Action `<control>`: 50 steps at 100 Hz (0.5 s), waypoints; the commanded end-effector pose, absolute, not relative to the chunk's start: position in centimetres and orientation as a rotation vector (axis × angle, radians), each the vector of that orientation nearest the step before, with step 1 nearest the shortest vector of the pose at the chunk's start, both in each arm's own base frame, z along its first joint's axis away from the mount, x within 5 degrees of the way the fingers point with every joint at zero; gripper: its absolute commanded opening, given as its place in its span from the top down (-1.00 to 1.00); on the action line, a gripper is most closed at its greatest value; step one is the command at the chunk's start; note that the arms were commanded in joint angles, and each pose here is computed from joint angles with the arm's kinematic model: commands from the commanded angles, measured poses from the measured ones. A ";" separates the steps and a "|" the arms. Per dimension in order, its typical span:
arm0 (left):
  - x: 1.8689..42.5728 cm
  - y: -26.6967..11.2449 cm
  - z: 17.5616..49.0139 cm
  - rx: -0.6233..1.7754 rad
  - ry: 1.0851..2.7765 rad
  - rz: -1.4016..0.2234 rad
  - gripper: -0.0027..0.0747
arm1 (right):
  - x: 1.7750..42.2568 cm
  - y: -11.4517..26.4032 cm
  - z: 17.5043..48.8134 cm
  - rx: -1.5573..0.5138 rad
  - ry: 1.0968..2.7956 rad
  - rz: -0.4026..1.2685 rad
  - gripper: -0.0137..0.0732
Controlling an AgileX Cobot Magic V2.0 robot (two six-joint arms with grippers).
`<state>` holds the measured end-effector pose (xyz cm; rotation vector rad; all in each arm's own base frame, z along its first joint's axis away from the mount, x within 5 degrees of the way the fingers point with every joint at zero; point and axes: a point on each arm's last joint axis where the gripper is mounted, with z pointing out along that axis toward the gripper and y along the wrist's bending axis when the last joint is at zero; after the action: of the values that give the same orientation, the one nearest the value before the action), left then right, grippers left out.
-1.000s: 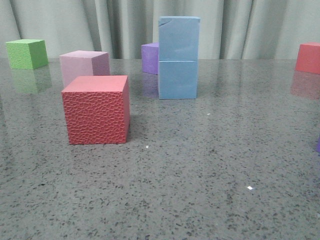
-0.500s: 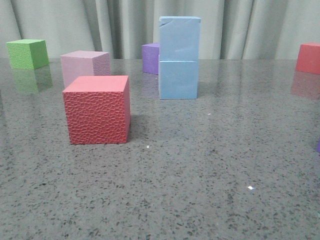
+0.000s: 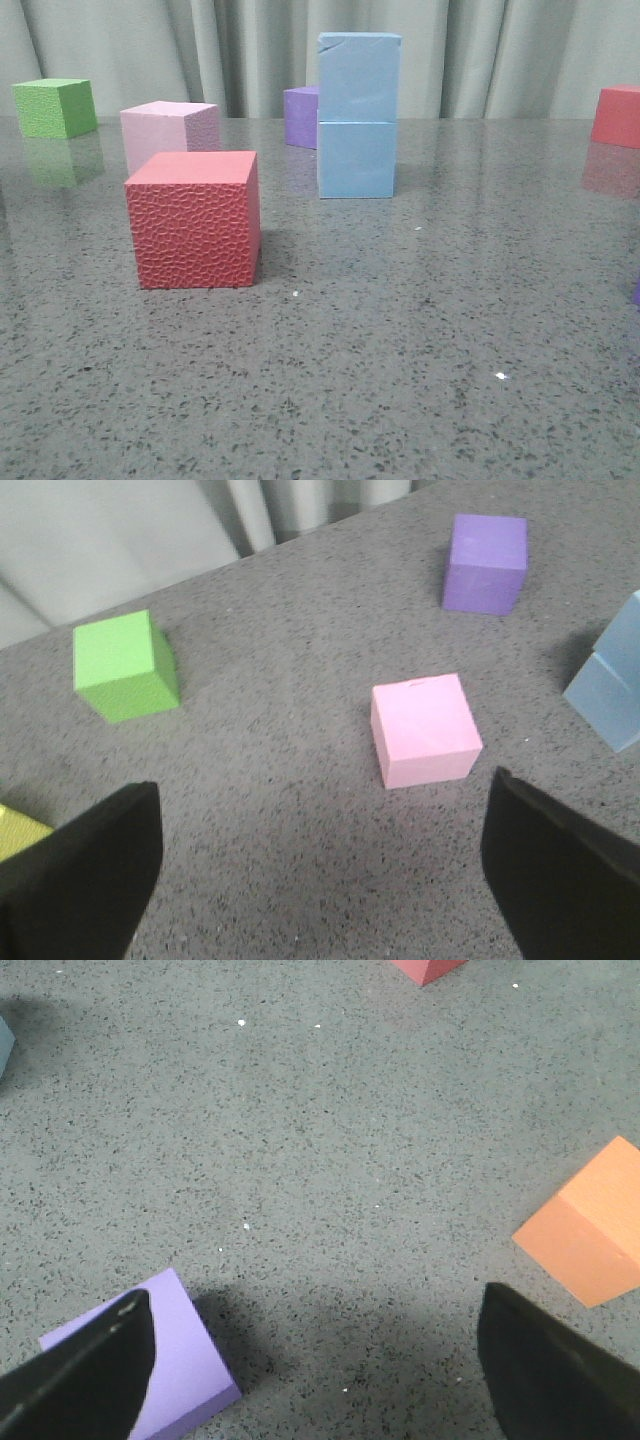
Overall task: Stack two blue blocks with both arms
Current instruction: 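Raise the left gripper away from the stack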
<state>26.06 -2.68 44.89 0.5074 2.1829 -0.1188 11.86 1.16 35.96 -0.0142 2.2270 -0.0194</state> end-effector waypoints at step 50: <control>14.9 -2.3 38.9 0.291 1.917 -0.145 -0.68 | 12.1 1.0 37.3 -0.030 2.129 -0.032 -0.80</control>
<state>16.14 -2.34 38.77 0.3637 2.0237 -0.1260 11.87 1.16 35.97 -0.0144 2.2259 -0.0191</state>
